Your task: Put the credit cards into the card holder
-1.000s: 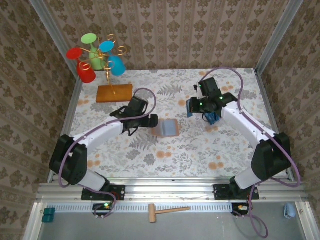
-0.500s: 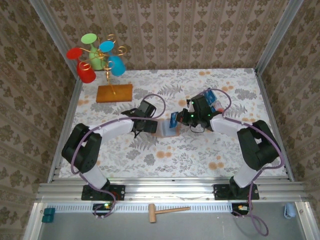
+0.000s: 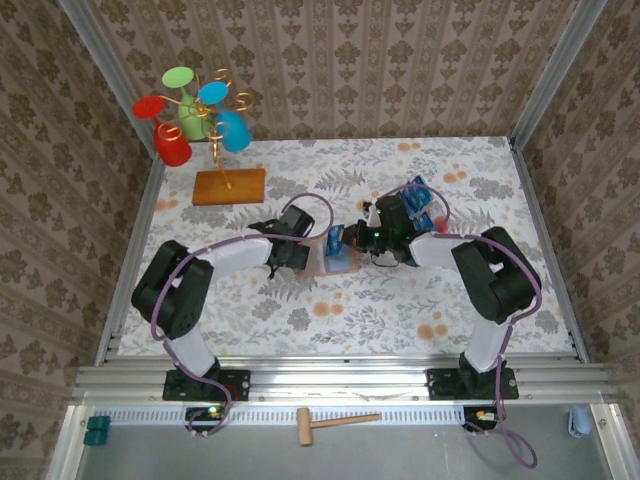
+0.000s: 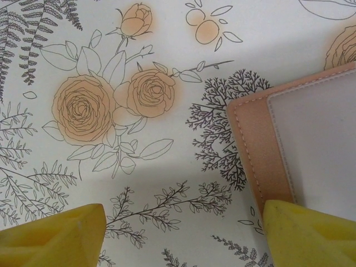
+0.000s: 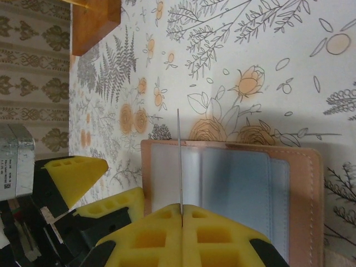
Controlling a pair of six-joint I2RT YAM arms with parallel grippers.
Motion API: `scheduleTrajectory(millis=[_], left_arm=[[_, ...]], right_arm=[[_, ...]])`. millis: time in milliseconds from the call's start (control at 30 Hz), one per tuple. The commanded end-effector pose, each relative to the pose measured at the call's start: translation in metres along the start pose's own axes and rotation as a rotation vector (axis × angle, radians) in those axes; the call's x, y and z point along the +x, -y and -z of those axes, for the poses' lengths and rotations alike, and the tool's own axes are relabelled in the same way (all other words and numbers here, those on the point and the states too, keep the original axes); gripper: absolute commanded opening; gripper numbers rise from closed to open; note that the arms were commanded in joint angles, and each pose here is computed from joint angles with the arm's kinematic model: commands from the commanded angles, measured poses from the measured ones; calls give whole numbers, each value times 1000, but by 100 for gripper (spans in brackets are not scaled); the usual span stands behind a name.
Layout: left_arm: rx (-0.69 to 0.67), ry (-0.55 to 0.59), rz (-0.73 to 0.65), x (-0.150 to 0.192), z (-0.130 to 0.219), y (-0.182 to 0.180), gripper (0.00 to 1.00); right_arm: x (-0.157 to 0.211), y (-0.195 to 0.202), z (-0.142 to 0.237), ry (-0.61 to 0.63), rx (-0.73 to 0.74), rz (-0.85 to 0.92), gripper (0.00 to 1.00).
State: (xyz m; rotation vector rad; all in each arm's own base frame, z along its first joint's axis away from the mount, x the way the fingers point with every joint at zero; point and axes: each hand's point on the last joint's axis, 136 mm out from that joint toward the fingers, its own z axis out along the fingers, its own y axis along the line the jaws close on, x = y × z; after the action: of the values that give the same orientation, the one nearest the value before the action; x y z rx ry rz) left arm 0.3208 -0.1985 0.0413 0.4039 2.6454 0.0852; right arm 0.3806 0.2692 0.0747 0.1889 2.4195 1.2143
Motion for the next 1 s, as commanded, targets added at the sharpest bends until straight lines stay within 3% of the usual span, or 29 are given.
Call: scheduleTrajectory(millis=[0,967], left_arm=[[-27,-8,-30,7,-6,-2,73],[-58,-31,-59,22,-20,-4,69]], right_arm=[[7,-3,-6,-17,-58,17,0],[20,17,-18,-37,-97,76,0]])
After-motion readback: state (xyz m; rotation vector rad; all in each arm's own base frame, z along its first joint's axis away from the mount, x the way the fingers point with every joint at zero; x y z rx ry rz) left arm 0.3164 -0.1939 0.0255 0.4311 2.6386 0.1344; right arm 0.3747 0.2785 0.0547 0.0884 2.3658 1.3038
